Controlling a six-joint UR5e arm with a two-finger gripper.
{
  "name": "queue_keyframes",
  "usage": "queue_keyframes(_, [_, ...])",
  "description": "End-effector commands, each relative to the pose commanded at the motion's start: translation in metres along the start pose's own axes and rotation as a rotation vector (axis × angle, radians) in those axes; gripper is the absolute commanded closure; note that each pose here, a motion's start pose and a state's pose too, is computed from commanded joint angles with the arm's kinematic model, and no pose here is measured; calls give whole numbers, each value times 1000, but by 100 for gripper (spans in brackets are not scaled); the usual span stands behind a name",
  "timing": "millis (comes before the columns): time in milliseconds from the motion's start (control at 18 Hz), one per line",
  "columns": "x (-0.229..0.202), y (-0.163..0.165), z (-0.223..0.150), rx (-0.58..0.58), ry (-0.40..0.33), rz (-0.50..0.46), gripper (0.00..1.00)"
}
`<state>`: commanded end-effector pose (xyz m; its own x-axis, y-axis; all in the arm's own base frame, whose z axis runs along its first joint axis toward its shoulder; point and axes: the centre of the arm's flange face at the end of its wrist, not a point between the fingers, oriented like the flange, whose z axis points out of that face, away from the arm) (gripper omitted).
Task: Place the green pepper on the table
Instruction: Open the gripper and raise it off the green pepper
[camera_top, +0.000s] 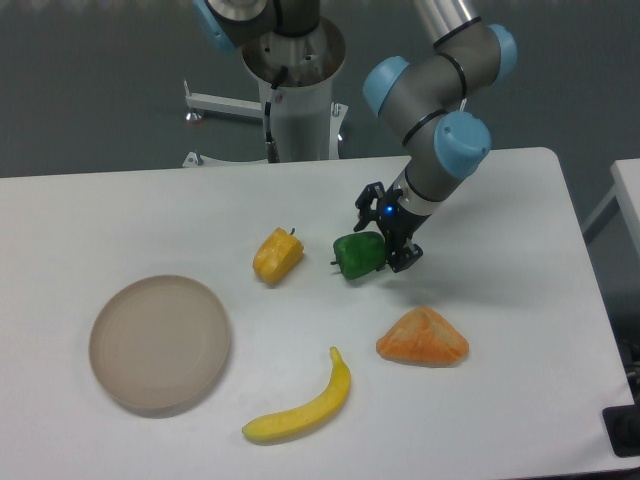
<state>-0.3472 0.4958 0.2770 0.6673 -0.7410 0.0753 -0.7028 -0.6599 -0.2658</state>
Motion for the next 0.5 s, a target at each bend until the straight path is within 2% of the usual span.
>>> queue_keyframes(500, [-41,-4,-88,-166,-160,37,0])
